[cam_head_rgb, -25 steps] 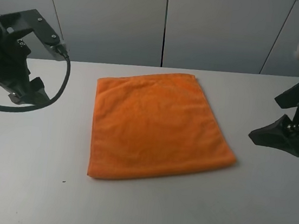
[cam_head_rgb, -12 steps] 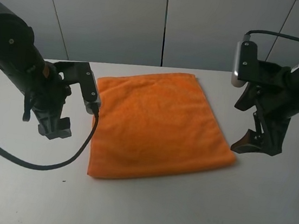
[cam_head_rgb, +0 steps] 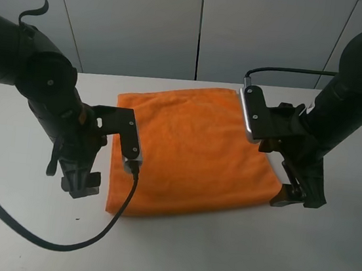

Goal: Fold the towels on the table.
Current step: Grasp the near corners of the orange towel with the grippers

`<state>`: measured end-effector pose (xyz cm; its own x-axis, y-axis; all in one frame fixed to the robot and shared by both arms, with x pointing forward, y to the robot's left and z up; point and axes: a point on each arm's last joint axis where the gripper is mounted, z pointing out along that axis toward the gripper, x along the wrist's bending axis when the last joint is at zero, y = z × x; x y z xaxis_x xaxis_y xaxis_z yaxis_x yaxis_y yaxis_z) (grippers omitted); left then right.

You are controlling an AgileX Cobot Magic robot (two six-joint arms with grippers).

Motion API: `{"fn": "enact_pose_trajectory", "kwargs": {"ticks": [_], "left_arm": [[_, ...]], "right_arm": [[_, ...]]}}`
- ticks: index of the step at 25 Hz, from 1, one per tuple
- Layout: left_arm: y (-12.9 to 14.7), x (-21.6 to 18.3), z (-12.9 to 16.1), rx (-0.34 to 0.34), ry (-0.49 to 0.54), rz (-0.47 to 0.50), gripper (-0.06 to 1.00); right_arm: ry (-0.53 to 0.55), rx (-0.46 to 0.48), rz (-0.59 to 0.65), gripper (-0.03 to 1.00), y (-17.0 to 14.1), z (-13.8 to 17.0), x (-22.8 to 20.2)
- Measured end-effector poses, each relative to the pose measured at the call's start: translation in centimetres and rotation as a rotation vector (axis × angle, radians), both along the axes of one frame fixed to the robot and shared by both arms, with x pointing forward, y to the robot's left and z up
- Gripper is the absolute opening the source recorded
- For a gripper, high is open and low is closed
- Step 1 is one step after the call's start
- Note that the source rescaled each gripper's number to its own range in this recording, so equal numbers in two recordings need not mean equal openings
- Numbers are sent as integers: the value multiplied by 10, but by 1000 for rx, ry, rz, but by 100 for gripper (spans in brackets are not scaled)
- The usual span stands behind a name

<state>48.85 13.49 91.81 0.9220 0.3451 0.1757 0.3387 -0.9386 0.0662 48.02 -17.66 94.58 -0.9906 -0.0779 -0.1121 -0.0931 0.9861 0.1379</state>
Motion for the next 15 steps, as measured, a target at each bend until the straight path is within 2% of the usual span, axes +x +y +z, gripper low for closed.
{"fn": "enact_pose_trajectory", "kwargs": {"ticks": [8, 15], "left_arm": [[-3, -1, -9, -23, 30, 86, 100], [-3, -11, -19, -42, 22, 67, 100]], "right_arm": [[14, -50, 14, 100, 0, -23, 8], [23, -55, 4, 100, 2, -35, 12]]}}
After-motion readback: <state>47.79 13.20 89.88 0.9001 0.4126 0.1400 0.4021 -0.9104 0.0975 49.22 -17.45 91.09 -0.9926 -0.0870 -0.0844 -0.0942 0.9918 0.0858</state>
